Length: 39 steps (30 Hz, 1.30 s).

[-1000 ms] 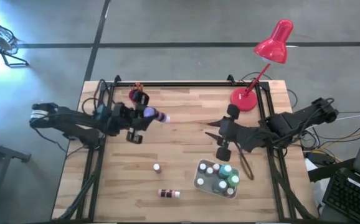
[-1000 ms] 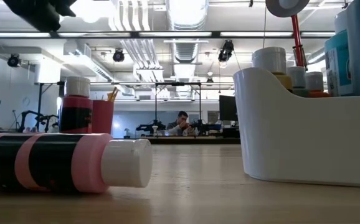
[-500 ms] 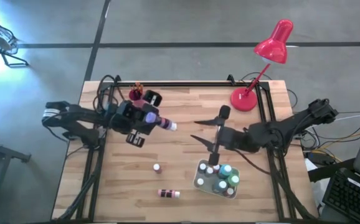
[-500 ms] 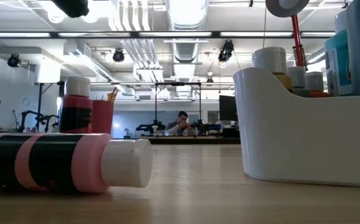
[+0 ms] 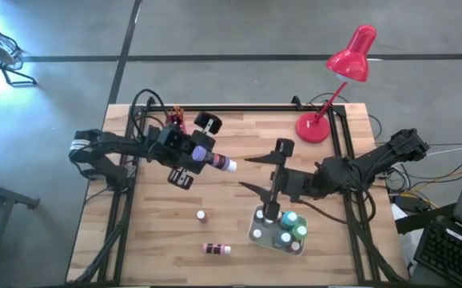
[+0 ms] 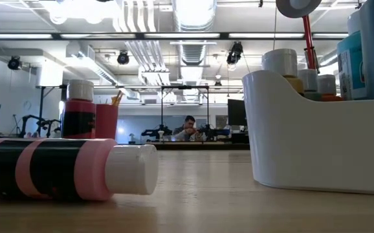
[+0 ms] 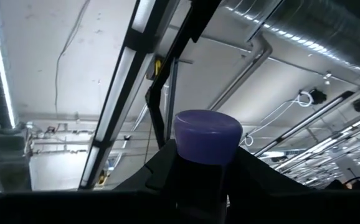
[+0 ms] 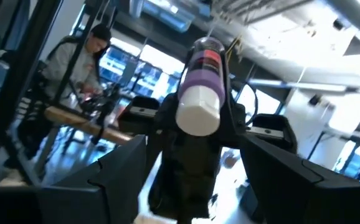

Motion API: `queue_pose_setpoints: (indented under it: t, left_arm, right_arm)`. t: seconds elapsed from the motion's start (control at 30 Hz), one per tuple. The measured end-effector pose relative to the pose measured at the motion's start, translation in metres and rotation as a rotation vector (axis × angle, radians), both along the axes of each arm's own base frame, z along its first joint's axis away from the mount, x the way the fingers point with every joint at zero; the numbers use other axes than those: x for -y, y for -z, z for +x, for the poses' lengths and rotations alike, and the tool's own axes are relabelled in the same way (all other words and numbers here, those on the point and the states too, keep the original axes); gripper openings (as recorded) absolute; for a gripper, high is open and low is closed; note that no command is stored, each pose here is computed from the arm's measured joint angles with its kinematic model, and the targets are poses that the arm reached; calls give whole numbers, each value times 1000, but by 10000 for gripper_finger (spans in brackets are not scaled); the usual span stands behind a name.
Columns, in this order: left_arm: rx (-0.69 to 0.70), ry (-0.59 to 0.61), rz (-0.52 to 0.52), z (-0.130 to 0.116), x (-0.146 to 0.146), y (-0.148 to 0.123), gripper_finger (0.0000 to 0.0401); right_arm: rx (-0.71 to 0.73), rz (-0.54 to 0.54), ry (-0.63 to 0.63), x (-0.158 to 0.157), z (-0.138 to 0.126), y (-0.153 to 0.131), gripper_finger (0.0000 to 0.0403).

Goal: Pick & Place Paint Supplies
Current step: Put the purple paint bottle into the white bin

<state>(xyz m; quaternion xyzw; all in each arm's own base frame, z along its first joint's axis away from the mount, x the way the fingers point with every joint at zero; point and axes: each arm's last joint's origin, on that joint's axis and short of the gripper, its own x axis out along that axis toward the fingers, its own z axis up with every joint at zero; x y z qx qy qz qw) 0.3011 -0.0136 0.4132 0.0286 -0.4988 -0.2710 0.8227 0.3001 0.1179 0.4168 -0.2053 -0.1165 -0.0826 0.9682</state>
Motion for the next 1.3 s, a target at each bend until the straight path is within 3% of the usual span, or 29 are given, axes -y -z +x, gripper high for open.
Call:
queue_pose_setpoints:
  t: [0.23,0.57,0.97,1.3]
  left_arm:
    - [17,20,44,6,1,-13,103]
    - [20,-51,80,9,1,-11,103]
    - [27,-54,87,9,2,-12,103]
    - [27,-48,96,9,2,-11,103]
  right_arm:
    - [81,-81,40,-2,5,-2,248]
    - [101,-110,59,-7,22,-2,222]
    - [108,-118,89,-9,37,-7,221]
    - [117,-108,92,-7,37,-8,164]
